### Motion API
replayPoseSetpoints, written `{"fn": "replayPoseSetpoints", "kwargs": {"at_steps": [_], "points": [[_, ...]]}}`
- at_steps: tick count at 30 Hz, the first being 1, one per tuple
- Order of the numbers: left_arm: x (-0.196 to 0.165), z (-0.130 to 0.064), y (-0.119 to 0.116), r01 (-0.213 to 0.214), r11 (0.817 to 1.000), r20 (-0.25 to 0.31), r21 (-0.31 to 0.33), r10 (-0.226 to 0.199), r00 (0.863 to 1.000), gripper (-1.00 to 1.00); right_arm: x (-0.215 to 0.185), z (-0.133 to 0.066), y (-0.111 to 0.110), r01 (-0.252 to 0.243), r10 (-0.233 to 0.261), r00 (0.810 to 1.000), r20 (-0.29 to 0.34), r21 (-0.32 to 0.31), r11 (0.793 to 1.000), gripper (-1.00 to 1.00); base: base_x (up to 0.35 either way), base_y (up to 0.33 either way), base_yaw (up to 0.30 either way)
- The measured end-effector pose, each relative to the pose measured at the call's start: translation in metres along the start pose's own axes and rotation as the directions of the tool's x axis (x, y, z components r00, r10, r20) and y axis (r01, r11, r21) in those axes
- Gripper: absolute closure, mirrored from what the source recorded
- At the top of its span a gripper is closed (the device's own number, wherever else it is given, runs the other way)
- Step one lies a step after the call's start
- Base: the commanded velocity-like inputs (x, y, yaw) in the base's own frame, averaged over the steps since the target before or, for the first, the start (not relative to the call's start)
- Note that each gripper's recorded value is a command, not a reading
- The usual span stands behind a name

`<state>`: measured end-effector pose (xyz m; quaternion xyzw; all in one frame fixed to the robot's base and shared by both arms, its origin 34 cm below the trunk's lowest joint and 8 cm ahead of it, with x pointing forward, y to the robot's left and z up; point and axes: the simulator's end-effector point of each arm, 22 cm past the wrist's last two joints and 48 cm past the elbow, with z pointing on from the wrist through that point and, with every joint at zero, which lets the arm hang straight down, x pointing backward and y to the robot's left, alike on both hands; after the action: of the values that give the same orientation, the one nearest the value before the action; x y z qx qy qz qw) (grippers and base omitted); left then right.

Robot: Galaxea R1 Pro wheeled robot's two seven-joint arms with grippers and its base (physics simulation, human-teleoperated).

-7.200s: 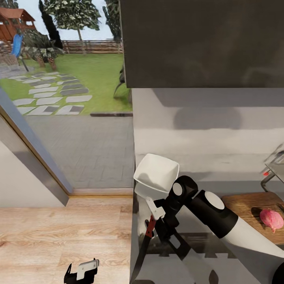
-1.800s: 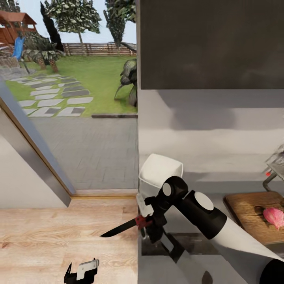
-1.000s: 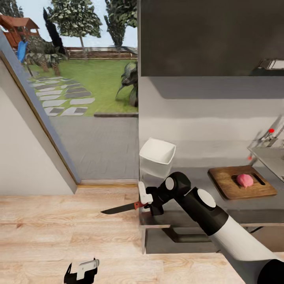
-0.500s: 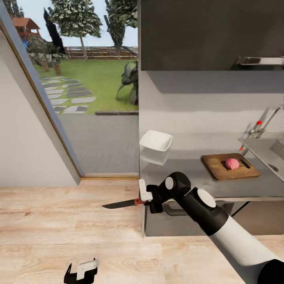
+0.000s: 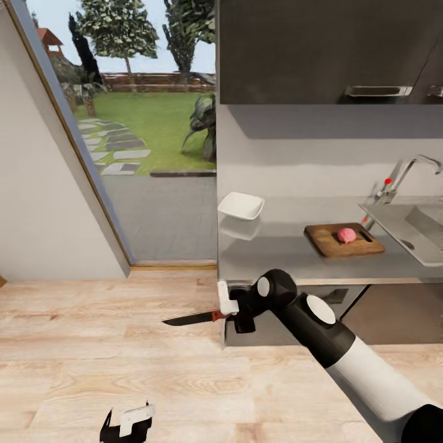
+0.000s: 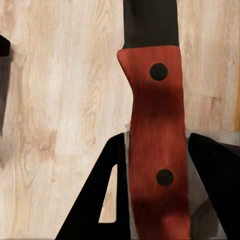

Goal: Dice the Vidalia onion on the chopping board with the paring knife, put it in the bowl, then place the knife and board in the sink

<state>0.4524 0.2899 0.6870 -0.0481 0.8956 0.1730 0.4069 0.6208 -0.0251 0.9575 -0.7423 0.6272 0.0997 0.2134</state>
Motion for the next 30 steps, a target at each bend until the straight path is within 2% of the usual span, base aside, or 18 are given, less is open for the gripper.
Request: {"fn": "replayPoseSetpoints", "kwargs": {"at_steps": [2, 3, 6, 9, 11, 12, 13, 14, 17, 18, 19, 21, 22, 26, 28, 29, 30], "points": [[0.000, 0.000, 0.000, 0.000, 1.000, 0.000, 0.000, 0.000, 1.000, -1.00, 0.021, 0.024, 0.004, -0.059, 0.058, 0.997, -0.042, -0.024, 0.998, 1.00, -0.281, 0.000, 0.000], [0.000, 0.000, 0.000, 0.000, 1.000, 0.000, 0.000, 0.000, 1.000, -1.00, 0.025, 0.029, 0.006, -0.071, 0.070, 0.996, -0.050, -0.029, 0.997, 1.00, -0.203, 0.000, 0.000], [0.000, 0.000, 0.000, 0.000, 1.000, 0.000, 0.001, 0.000, 1.000, -1.00, 0.051, 0.071, 0.022, -0.131, 0.124, 0.987, -0.101, -0.070, 0.989, 1.00, -0.096, 0.000, 0.000], [0.000, -0.001, -0.001, 0.001, 1.000, 0.000, 0.001, -0.001, 1.000, -1.00, 0.063, 0.102, 0.039, -0.118, 0.107, 0.989, -0.105, -0.099, 0.988, 1.00, -0.034, 0.000, 0.000], [0.000, -0.001, -0.001, 0.001, 1.000, 0.000, 0.001, -0.001, 1.000, -1.00, 0.079, 0.138, 0.065, -0.102, 0.090, 0.991, -0.096, -0.128, 0.987, 1.00, -0.009, 0.000, 0.000], [0.000, -0.001, -0.001, 0.001, 1.000, 0.000, 0.001, -0.001, 1.000, -1.00, 0.088, 0.151, 0.079, -0.115, 0.103, 0.990, -0.092, -0.140, 0.983, 1.00, -0.005, 0.000, 0.000], [0.000, -0.001, -0.001, 0.001, 1.000, 0.000, 0.001, -0.001, 1.000, -1.00, 0.094, 0.161, 0.091, -0.135, 0.125, 0.989, -0.077, -0.145, 0.980, 1.00, -0.002, 0.000, 0.000], [0.000, -0.001, -0.001, 0.001, 1.000, 0.000, 0.002, -0.001, 1.000, -1.00, 0.098, 0.176, 0.108, -0.209, 0.209, 0.978, -0.017, -0.133, 0.969, 1.00, -0.001, 0.000, 0.000], [0.000, -0.001, -0.002, 0.001, 1.000, -0.001, 0.002, -0.001, 1.000, -1.00, 0.109, 0.186, 0.129, -0.356, 0.365, 0.929, 0.066, -0.116, 0.927, 1.00, 0.000, 0.000, 0.000], [0.000, -0.001, -0.002, 0.001, 1.000, -0.001, 0.003, -0.001, 1.000, -1.00, 0.114, 0.187, 0.133, -0.419, 0.429, 0.898, 0.098, -0.107, 0.901, 1.00, 0.000, 0.000, 0.000], [0.000, -0.001, -0.002, 0.001, 1.000, -0.001, 0.003, -0.001, 1.000, -1.00, 0.119, 0.186, 0.135, -0.459, 0.468, 0.876, 0.118, -0.099, 0.883, 1.00, 0.000, 0.000, 0.000], [0.000, -0.001, -0.002, 0.001, 1.000, -0.001, 0.003, -0.001, 1.000, -1.00, 0.131, 0.188, 0.156, -0.514, 0.524, 0.842, 0.126, -0.105, 0.851, 1.00, 0.000, 0.000, 0.000], [0.000, -0.001, -0.002, 0.001, 1.000, -0.001, 0.003, -0.001, 1.000, -1.00, 0.137, 0.192, 0.182, -0.546, 0.558, 0.821, 0.122, -0.121, 0.829, 1.00, 0.000, 0.000, 0.000], [0.000, -0.001, -0.002, 0.001, 1.000, -0.001, 0.003, -0.001, 1.000, -1.00, 0.156, 0.194, 0.240, -0.621, 0.632, 0.759, 0.158, -0.119, 0.775, 1.00, 0.000, 0.000, 0.000], [0.000, -0.001, -0.002, 0.001, 1.000, -0.001, 0.002, -0.001, 1.000, -1.00, 0.165, 0.191, 0.268, -0.675, 0.681, 0.707, 0.188, -0.107, 0.730, 1.00, 0.000, 0.000, 0.000], [0.000, -0.001, -0.001, 0.001, 1.000, -0.001, 0.002, -0.001, 1.000, -1.00, 0.172, 0.188, 0.284, -0.718, 0.718, 0.663, 0.211, -0.094, 0.690, 1.00, 0.000, 0.000, 0.000], [0.000, -0.001, -0.001, 0.000, 1.000, -0.001, 0.002, 0.000, 1.000, -1.00, 0.177, 0.185, 0.298, -0.748, 0.744, 0.630, 0.223, -0.085, 0.659, 1.00, 0.000, 0.000, 0.000]]}}
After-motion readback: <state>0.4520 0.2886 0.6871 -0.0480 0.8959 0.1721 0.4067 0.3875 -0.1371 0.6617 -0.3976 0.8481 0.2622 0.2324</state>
